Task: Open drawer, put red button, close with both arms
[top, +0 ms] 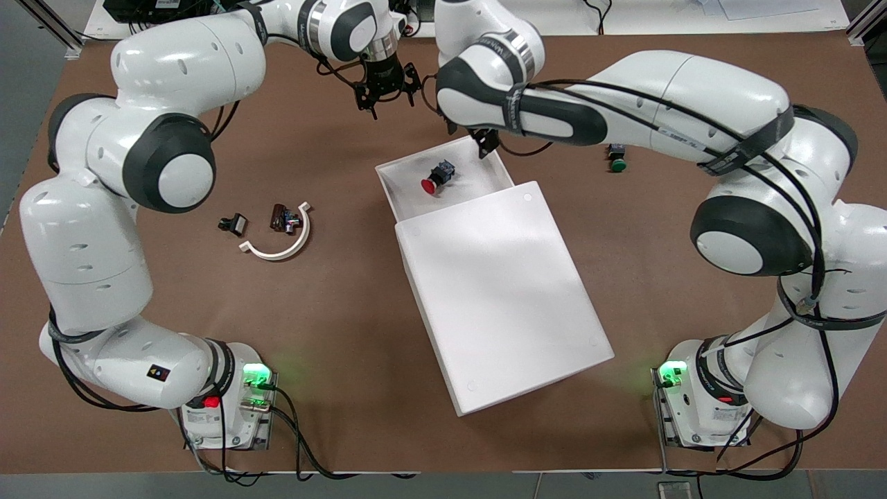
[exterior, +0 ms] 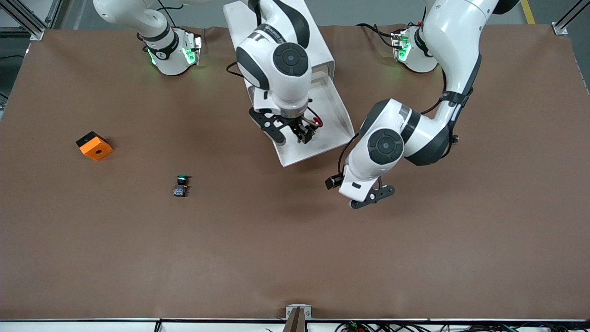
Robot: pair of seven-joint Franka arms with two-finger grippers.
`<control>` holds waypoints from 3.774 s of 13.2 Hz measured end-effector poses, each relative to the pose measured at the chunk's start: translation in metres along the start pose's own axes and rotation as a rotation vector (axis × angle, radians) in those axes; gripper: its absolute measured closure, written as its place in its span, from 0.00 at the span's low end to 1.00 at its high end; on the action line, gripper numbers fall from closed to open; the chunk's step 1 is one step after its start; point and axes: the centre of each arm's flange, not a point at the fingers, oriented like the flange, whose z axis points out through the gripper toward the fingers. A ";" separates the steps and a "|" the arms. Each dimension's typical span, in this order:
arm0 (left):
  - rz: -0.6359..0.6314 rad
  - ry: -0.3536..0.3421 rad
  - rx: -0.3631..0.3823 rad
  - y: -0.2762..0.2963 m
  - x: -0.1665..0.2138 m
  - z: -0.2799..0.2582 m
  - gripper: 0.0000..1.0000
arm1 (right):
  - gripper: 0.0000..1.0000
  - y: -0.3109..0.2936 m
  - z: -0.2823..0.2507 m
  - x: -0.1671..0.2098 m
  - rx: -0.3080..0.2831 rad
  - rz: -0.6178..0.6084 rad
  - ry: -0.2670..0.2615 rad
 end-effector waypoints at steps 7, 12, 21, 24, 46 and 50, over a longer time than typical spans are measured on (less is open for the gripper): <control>0.029 -0.016 0.006 0.017 -0.046 0.016 0.00 | 0.00 0.037 -0.060 0.081 -0.051 -0.150 -0.023; 0.038 -0.016 0.008 0.033 -0.074 0.028 0.00 | 0.00 0.084 -0.102 0.173 -0.079 -0.301 -0.065; 0.033 -0.026 0.028 0.040 -0.094 0.046 0.00 | 0.00 0.185 -0.133 0.362 -0.045 -0.660 -0.156; 0.021 -0.034 0.035 0.048 -0.112 0.050 0.00 | 0.00 0.225 -0.130 0.417 -0.016 -0.759 -0.175; -0.080 -0.199 0.111 0.084 -0.247 0.076 0.00 | 0.00 0.324 -0.204 0.490 -0.026 -0.764 -0.047; -0.117 -0.270 0.124 0.088 -0.268 0.089 0.00 | 0.00 0.340 -0.235 0.465 -0.013 -0.773 -0.042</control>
